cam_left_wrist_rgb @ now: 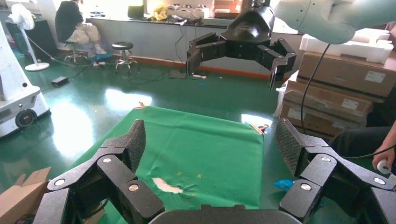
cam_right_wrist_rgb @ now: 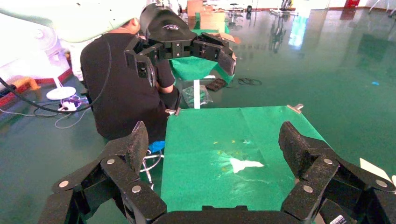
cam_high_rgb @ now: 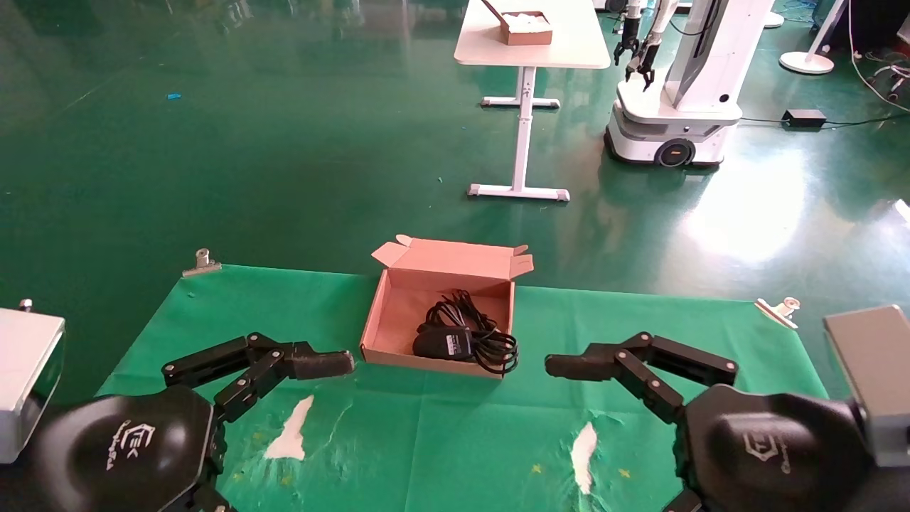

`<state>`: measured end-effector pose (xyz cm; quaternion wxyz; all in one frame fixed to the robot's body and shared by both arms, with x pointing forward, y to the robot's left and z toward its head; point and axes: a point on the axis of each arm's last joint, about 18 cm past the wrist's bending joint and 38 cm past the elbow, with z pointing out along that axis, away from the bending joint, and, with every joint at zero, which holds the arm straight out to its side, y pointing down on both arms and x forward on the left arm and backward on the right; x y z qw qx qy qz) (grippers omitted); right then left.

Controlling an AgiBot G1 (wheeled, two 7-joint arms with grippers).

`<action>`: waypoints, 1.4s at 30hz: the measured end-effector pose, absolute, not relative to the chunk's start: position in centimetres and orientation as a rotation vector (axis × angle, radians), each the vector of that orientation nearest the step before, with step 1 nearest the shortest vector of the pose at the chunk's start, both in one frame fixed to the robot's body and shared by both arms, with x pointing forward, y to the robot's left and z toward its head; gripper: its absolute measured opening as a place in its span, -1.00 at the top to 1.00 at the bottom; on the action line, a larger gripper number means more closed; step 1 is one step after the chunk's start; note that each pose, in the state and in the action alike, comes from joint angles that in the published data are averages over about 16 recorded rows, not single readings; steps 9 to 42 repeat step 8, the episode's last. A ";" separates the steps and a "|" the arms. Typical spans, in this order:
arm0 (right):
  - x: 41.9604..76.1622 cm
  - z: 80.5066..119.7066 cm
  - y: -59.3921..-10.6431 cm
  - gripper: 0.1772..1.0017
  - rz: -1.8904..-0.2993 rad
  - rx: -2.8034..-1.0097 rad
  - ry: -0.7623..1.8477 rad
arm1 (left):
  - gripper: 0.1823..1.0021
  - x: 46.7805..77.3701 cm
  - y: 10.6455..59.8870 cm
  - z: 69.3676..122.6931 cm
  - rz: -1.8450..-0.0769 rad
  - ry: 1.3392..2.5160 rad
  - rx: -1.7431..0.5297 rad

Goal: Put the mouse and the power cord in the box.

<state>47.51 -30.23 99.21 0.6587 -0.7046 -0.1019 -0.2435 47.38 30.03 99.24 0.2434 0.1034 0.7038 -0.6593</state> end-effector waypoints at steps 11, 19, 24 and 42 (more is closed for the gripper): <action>47.5 99.2 -30.2 -1.00 -0.551 -1.595 -0.230 | -1.00 47.5 30.0 99.2 -1.800 1.924 0.278; 47.5 99.2 -30.2 -1.00 -0.551 -1.595 -0.230 | -1.00 47.5 30.0 99.2 -1.800 1.924 0.278; 47.5 99.2 -30.2 -1.00 -0.551 -1.595 -0.230 | -1.00 47.5 30.0 99.2 -1.800 1.924 0.278; 47.5 99.2 -30.2 -1.00 -0.551 -1.595 -0.230 | -1.00 47.5 30.0 99.2 -1.800 1.924 0.278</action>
